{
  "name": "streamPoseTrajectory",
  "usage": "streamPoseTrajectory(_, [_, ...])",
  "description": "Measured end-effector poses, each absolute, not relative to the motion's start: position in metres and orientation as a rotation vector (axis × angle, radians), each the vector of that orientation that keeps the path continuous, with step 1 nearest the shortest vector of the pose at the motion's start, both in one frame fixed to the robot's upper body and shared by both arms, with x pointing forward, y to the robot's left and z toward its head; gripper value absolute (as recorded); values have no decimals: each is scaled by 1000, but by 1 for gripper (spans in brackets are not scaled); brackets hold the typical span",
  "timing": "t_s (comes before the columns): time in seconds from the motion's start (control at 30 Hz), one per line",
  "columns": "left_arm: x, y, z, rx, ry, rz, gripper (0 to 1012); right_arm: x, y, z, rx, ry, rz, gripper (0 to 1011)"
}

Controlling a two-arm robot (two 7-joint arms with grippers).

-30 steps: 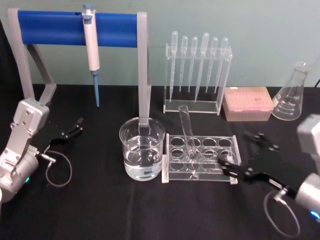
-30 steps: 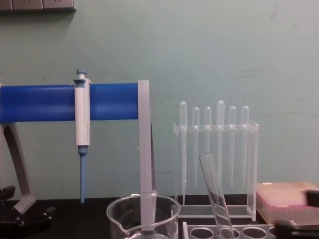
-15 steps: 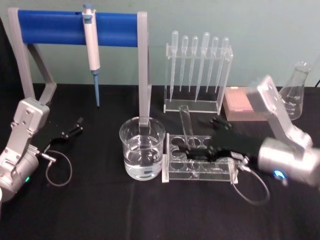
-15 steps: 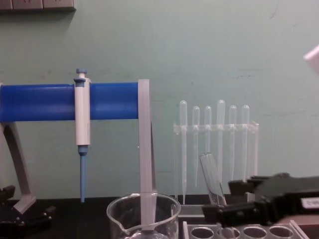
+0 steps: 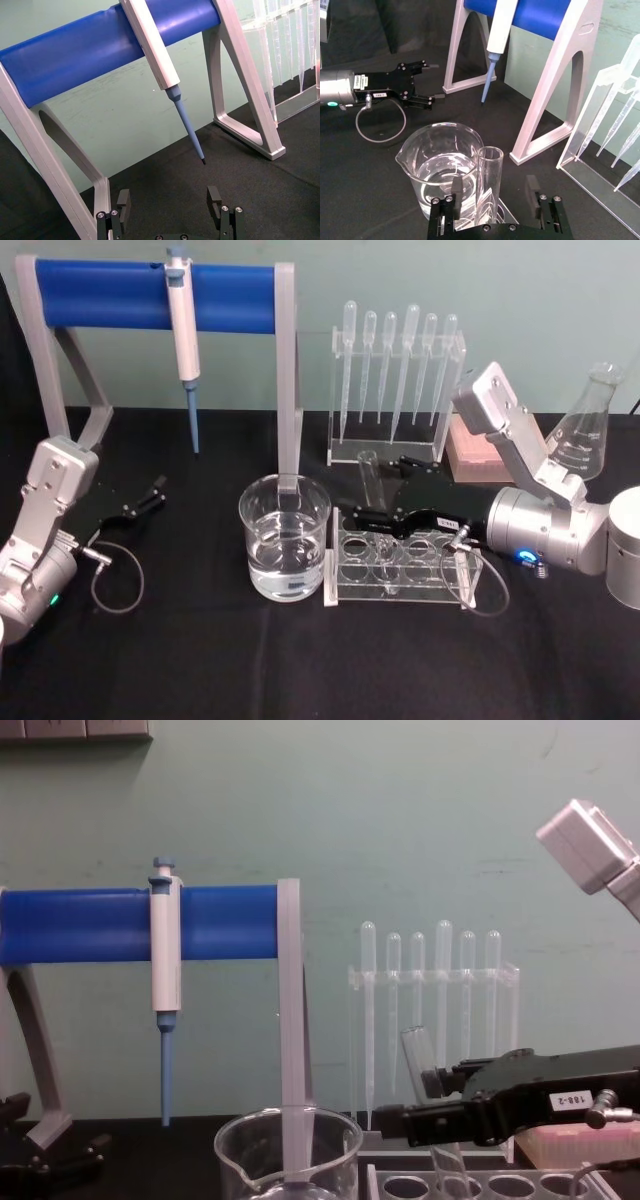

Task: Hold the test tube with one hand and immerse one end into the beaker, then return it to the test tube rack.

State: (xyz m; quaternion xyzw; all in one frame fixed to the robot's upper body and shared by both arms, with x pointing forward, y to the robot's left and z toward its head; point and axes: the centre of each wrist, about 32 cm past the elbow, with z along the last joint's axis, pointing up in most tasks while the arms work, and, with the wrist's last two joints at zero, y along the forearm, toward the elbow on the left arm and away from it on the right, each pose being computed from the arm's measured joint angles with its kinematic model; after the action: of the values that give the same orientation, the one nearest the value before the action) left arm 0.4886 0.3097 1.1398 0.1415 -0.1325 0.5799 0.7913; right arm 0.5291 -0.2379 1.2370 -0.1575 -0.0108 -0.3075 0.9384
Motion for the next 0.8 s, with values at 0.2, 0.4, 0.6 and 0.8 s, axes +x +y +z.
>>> streamPoseTrajectory(0.2, [489, 310, 1140, 304, -285, 1248, 1000, 524, -238, 1240, -303, -23, -635, 635])
streamPoseTrajectory(0.4, [489, 310, 1140, 304, -285, 1248, 1000, 523, -239, 1242, -296, -21, -640, 433])
streamPoseTrajectory(0.6, [489, 310, 1140, 304, -285, 1248, 1000, 524, -240, 1242, -286, -12, -641, 256])
streamPoseTrajectory(0.8, [489, 310, 1140, 305, -285, 1248, 1000, 523, -241, 1242, -272, -8, -644, 226])
